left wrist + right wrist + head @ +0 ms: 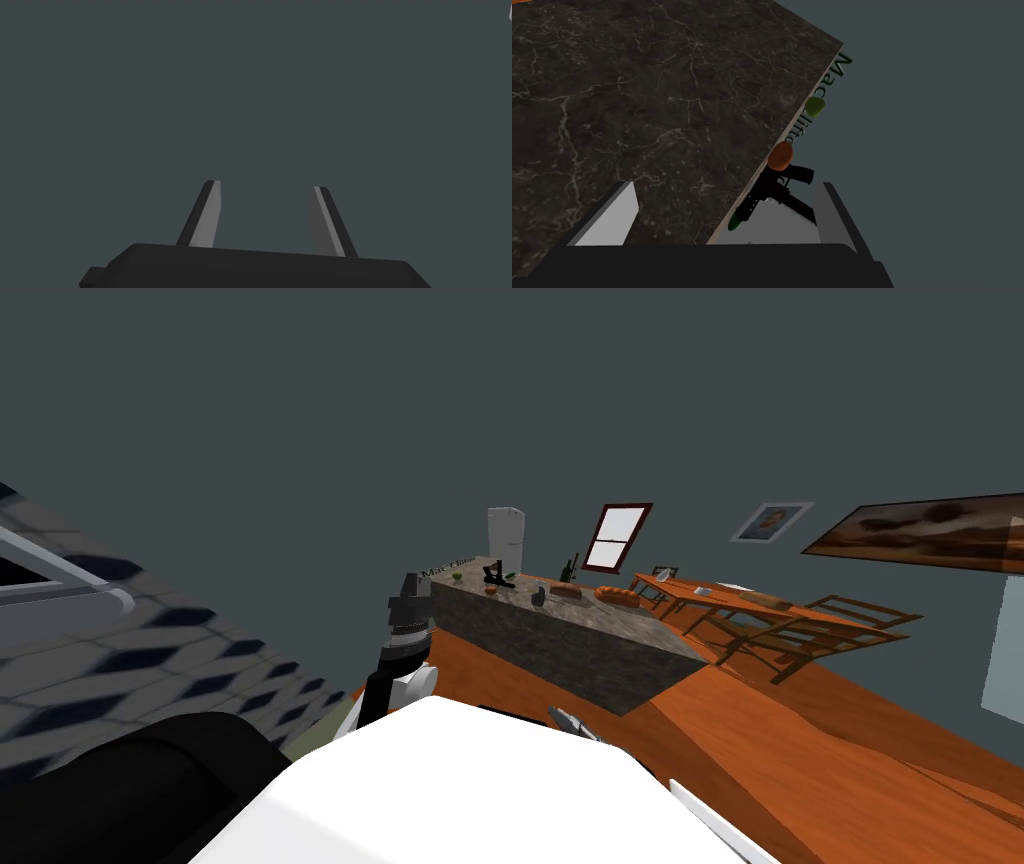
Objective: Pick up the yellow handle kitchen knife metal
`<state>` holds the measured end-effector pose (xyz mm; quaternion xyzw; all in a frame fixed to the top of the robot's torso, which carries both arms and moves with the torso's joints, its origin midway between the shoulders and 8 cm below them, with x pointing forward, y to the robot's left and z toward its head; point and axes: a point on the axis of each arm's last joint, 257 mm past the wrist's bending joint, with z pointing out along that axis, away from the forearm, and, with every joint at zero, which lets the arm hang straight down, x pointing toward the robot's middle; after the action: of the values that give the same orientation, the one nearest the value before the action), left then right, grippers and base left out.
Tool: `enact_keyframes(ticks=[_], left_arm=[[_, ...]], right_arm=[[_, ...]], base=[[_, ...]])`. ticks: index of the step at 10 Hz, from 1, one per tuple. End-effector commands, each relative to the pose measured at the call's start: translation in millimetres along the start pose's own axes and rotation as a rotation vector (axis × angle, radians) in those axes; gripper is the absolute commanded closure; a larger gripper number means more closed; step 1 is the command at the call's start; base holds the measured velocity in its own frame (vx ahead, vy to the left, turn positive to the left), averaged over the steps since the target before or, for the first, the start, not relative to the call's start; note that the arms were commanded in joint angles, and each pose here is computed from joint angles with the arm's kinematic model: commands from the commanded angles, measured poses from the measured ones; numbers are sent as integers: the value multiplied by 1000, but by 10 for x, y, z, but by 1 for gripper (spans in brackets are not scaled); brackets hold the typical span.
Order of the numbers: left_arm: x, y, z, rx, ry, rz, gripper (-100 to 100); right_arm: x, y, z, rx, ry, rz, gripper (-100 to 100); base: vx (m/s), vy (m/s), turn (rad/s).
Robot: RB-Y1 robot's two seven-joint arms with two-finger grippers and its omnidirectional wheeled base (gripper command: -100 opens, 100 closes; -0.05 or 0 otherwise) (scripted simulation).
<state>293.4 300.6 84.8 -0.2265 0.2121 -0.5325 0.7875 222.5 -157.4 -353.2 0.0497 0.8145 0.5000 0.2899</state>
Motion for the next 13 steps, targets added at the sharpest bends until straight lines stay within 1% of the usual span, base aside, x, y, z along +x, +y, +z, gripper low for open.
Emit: enact_keyframes(ticks=[1, 2, 3, 4, 5, 6, 7, 8, 9, 10, 11, 12, 13], left_arm=[[0, 0, 0, 0, 0, 0, 0], [0, 0, 0, 0, 0, 0, 0], [-1, 0, 0, 0, 0, 0, 0], [0, 0, 0, 0, 0, 0, 0], [0, 0, 0, 0, 0, 0, 0], [0, 0, 0, 0, 0, 0, 0], [-1, 0, 0, 0, 0, 0, 0], [0, 0, 0, 0, 0, 0, 0], [-1, 0, 0, 0, 0, 0, 0], [-1, 0, 0, 0, 0, 0, 0], [0, 0, 0, 0, 0, 0, 0], [-1, 0, 0, 0, 0, 0, 0], [0, 0, 0, 0, 0, 0, 0]], right_arm=[[103, -236, -182, 55, 53, -26, -100], [99, -248, -197, 58, 55, -29, -100], [200, -463, -367, 105, 111, -64, -100], [225, -592, -508, 143, 135, -73, -100], [279, -781, -664, 182, 178, -106, -100], [312, -898, -833, 220, 207, -112, -100], [283, -1055, -1024, 257, 247, -157, -100], [334, -1199, -1241, 305, 279, -158, -100], [322, -1209, -1267, 310, 282, -161, -100], [322, -1422, -1552, 367, 330, -195, -100], [303, -1463, -1691, 392, 349, -203, -100], [250, -1582, -1931, 430, 389, -242, -100], [246, -1674, -2129, 470, 411, -244, -100]], base=[[-9, -1, 187], [0, 0, 0], [0, 10, 214], [1, 6, 170], [11, 20, 297], [13, 12, 146], [24, 26, 290], [27, 19, 142], [13, 6, -17], [28, 25, 287], [33, 20, 191], [48, 25, 289], [52, 23, 170]])
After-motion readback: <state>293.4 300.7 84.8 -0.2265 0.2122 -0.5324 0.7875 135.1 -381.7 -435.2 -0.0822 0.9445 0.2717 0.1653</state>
